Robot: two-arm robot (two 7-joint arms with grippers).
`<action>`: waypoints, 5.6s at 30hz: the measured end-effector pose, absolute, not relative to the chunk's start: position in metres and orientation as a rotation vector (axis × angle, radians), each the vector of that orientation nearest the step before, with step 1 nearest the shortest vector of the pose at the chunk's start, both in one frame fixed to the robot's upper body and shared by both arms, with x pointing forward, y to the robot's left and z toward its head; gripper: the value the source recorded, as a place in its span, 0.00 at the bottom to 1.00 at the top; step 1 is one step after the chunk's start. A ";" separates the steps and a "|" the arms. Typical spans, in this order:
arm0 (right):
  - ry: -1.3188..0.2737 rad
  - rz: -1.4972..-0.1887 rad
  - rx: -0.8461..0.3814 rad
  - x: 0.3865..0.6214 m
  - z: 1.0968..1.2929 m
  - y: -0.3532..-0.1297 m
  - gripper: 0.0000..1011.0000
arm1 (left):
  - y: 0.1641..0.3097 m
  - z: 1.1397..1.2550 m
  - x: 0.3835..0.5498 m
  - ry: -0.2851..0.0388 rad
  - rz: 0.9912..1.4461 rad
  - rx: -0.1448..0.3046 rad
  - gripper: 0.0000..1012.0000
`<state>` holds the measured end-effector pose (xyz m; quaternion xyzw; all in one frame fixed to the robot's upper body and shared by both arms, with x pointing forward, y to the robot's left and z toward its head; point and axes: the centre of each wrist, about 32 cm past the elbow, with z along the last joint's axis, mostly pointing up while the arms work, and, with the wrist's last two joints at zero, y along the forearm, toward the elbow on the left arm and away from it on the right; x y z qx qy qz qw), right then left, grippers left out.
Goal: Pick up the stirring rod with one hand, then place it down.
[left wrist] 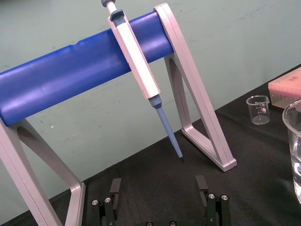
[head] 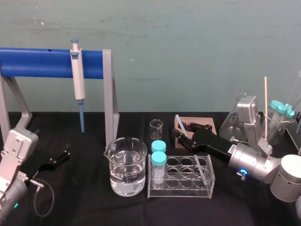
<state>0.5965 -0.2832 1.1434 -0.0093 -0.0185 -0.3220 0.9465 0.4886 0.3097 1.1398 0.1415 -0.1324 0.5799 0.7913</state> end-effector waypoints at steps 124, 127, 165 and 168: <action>-0.388 -0.865 0.366 0.553 1.131 -0.282 0.07 | 0.310 1.140 0.489 -0.285 1.248 0.305 0.99; -0.388 -0.865 0.366 0.553 1.131 -0.282 0.07 | 0.310 1.140 0.489 -0.285 1.248 0.304 0.99; -0.388 -0.865 0.366 0.553 1.131 -0.282 0.07 | 0.310 1.140 0.489 -0.285 1.248 0.304 0.99; -0.388 -0.865 0.366 0.553 1.131 -0.282 0.07 | 0.310 1.140 0.489 -0.285 1.248 0.305 0.99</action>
